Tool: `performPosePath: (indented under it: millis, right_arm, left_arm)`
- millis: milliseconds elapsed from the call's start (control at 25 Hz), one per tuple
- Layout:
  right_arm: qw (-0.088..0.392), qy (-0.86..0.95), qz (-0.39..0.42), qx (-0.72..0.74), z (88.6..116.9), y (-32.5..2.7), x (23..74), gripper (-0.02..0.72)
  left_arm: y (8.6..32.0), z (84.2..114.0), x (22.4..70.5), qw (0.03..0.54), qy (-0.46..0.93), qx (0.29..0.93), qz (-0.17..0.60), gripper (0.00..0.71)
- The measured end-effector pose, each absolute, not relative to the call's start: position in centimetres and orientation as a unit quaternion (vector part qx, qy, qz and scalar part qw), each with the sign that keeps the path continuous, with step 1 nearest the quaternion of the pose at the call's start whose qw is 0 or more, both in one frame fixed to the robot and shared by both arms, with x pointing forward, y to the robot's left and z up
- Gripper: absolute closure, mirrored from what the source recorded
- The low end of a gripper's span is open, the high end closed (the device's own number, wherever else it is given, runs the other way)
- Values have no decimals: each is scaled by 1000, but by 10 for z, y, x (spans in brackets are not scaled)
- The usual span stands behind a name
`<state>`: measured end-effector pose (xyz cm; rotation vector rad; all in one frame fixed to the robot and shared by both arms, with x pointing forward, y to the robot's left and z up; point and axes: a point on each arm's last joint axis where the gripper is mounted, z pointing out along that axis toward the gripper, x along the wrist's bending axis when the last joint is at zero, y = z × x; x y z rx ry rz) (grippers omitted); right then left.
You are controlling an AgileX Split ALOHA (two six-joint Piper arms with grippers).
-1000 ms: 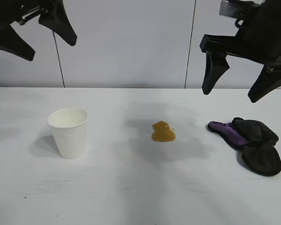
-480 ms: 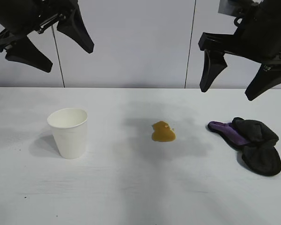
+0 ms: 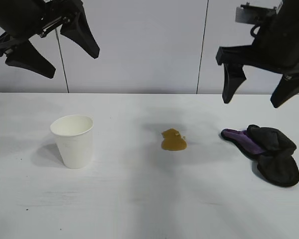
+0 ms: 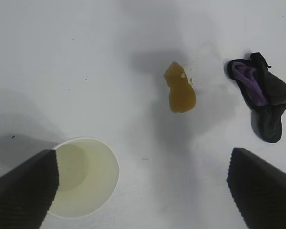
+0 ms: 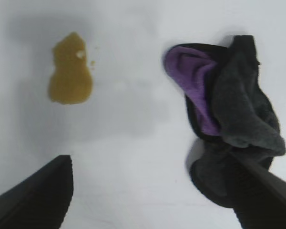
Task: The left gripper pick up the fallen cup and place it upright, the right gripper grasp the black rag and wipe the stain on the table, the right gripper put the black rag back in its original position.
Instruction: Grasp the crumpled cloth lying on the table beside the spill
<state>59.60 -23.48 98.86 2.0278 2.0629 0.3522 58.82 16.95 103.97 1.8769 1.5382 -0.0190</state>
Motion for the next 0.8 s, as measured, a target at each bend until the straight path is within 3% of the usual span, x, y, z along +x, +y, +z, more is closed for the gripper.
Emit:
performPosePath:
  millis: [360,640,720,800]
  right_arm:
    - [114,674,84,725,950,-287,614,109]
    - [96,675,94,725,927,-281,622,137]
    - [88,678,95,724,917,-277,624,176]
    - [80,677,94,725,908,-274,625,265]
  left_arm:
    - [170,1040,588,349,594,725,-7,16]
    - [170,1040,588,349,594,725,-7,16]
    - [170,1040,588,349,594,725,-7,16]
    - [170,1040,588,349,594,725,-8,16]
